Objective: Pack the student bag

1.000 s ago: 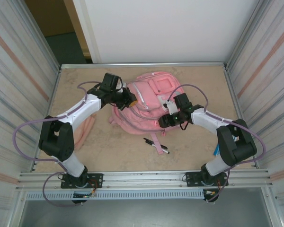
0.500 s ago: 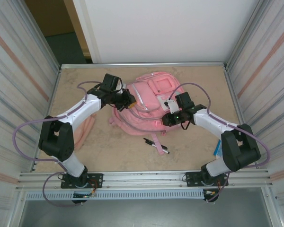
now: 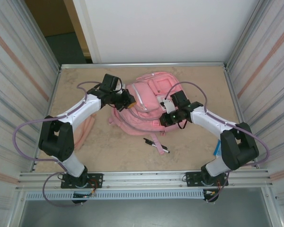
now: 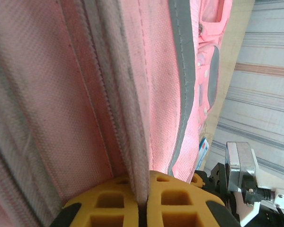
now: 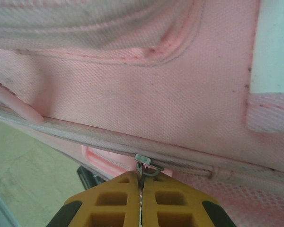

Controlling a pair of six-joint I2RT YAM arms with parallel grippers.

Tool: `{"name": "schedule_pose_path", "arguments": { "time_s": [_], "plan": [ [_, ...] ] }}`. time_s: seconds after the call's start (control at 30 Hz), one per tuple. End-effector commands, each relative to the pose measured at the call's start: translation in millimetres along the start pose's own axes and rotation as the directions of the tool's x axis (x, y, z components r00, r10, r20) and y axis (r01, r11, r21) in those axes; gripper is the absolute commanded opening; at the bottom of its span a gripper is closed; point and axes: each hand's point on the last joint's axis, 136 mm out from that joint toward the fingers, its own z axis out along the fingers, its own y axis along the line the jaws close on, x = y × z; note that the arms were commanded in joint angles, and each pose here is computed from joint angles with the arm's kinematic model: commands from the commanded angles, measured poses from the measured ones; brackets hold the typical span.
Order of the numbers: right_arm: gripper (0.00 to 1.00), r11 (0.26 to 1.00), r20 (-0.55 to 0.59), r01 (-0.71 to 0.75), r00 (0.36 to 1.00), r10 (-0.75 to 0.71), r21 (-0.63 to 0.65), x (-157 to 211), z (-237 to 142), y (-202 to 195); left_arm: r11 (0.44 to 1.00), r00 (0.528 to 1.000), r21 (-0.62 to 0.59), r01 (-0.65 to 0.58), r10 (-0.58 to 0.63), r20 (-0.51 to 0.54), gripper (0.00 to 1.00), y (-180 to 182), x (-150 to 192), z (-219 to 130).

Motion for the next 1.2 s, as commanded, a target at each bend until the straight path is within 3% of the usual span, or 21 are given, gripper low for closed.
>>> {"name": "schedule_pose_path", "arguments": {
  "time_s": [0.0, 0.2, 0.3, 0.57, 0.8, 1.03, 1.17],
  "plan": [
    [0.04, 0.997, -0.128, -0.046, 0.991, 0.037, -0.068, 13.4, 5.5, 26.3, 0.997, 0.999, 0.053, -0.048, 0.048, -0.002, 0.0, -12.1, 1.3, 0.4],
    [0.04, 0.992, -0.412, -0.123, 0.906, 0.1, -0.03, 43.5, 8.0, 26.4, 0.999, 0.999, 0.028, -0.04, 0.039, 0.023, 0.0, -2.6, -3.2, 5.3],
    [0.01, 0.989, -0.484, -0.142, 0.863, 0.144, 0.041, 53.8, 6.1, 17.2, 0.999, 0.999, 0.027, -0.037, 0.036, 0.027, 0.0, -2.5, -3.5, 4.7],
    [0.02, 0.955, -0.341, -0.243, 0.924, 0.175, -0.17, 9.4, 27.6, 83.0, 0.998, 0.999, 0.061, 0.025, -0.027, 0.022, 0.0, 6.8, 3.1, 14.4],
    [0.07, 0.943, -0.232, -0.253, 0.951, 0.202, -0.218, -16.3, 33.6, 117.5, 0.996, 0.998, 0.078, 0.047, -0.05, 0.033, 0.0, 3.5, 7.0, 21.3],
    [0.08, 0.964, -0.152, -0.233, 0.965, 0.213, -0.131, -12.0, 36.7, 104.9, 0.997, 0.998, 0.072, 0.041, -0.043, 0.034, 0.0, 7.1, 9.4, 23.7],
    [0.13, 0.964, -0.168, -0.227, 0.965, 0.203, -0.139, -0.6, 36.2, 101.2, 0.997, 0.998, 0.061, 0.042, -0.044, 0.034, 0.0, 12.6, 11.1, 23.4]
  ]
}}
